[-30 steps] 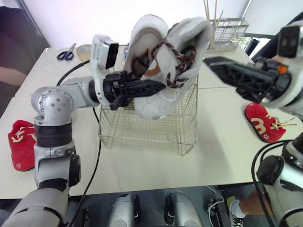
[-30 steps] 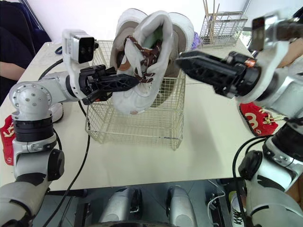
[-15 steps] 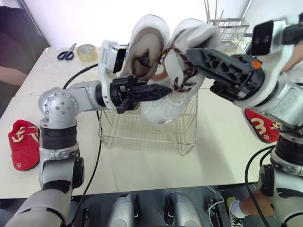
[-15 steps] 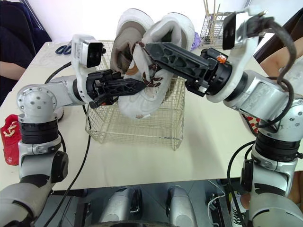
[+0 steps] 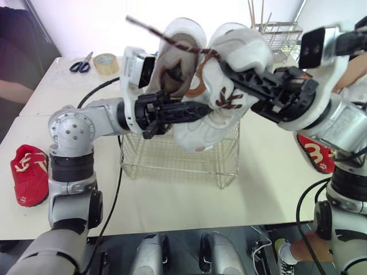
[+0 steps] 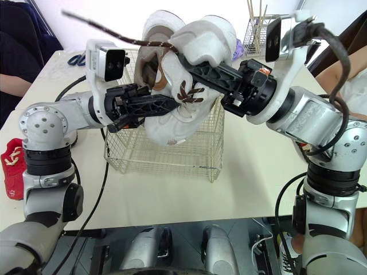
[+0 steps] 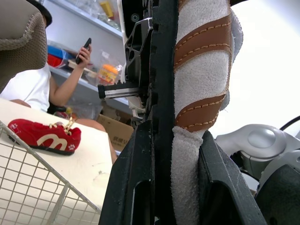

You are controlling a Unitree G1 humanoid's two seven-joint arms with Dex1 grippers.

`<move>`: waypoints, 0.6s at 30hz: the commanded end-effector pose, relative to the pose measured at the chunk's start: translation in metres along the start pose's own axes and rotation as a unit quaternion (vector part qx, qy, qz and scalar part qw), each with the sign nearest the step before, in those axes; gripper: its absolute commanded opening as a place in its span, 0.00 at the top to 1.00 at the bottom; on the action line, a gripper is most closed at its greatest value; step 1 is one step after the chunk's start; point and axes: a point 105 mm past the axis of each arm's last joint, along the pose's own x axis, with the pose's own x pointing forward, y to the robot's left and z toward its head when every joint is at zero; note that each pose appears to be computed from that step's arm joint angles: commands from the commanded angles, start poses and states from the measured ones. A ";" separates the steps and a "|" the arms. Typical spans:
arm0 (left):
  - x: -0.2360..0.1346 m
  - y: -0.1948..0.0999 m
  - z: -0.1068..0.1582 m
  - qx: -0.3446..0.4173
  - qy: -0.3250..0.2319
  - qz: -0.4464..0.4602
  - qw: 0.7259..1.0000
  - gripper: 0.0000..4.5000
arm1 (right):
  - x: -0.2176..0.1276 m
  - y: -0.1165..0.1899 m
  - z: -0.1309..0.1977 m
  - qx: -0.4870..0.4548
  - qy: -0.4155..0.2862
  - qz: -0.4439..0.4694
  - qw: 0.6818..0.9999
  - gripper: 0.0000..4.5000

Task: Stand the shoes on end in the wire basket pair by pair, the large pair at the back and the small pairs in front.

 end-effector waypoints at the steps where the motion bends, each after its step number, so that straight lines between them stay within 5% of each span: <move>1: -0.003 -0.003 0.002 0.029 0.008 0.014 0.999 0.92 | 0.003 0.016 0.009 -0.032 0.009 0.021 0.999 0.84; 3: -0.005 -0.003 0.001 0.028 0.014 0.020 0.999 0.92 | 0.005 0.018 0.012 -0.043 0.017 0.019 0.999 0.84; 11: -0.018 -0.003 0.005 0.040 0.014 0.057 0.997 0.03 | 0.006 0.021 0.016 -0.064 0.040 0.013 0.997 0.84; 18: -0.025 -0.003 0.011 0.053 0.001 0.079 0.995 0.01 | 0.007 0.017 0.020 -0.071 0.040 0.009 0.997 0.84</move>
